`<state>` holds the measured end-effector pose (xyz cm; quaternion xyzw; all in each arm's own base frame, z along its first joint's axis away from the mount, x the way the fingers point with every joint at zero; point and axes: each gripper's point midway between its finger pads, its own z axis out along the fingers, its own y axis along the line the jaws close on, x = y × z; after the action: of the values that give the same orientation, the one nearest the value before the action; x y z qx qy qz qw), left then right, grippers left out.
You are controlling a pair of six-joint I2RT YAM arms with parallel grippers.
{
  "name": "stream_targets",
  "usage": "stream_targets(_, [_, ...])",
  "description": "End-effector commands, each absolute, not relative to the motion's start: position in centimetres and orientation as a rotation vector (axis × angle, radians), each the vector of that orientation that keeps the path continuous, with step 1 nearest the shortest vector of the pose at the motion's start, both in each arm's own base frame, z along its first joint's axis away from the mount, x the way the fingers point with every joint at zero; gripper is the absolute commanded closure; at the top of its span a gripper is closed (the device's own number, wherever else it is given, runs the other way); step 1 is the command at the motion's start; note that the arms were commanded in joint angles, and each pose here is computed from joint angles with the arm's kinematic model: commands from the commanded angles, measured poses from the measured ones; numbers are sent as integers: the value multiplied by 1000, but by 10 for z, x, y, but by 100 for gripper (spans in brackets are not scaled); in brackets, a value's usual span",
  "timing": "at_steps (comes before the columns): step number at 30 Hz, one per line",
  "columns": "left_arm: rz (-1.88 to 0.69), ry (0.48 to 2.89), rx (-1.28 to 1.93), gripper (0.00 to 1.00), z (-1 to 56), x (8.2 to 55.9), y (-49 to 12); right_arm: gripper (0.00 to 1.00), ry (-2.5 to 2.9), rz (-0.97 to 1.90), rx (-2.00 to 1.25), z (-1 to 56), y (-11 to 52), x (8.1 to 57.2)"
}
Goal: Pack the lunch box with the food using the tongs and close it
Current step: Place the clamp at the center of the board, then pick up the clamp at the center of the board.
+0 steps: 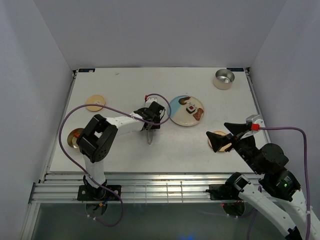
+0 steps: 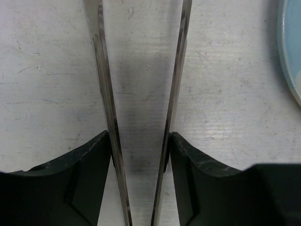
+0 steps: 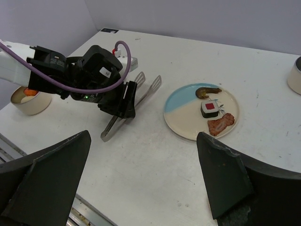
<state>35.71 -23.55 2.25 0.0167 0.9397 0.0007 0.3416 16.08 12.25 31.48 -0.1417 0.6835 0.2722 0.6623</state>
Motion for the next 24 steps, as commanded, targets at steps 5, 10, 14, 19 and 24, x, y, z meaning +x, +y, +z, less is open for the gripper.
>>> stream_targets(5, [-84, 2402, 36, 4, 55, 363, -252, 1, 1533, 619, -277, 322, 126, 170])
stream_targets(10, [-210, 2303, 92, 2, 123, 376, -269, 0, 1647, 617, -192, 310, 141, 193])
stream_targets(14, [-243, 2252, 7, 2, 183, 409, -230, 0, 1806, 612, -138, 287, 174, 226])
stream_targets(19, [-366, 2133, -223, 2, 223, 418, -154, 9, 1948, 573, -101, 261, 220, 268])
stream_targets(24, [-428, 1987, -360, 2, 257, 379, -123, 10, 2071, 485, -132, 221, 279, 299])
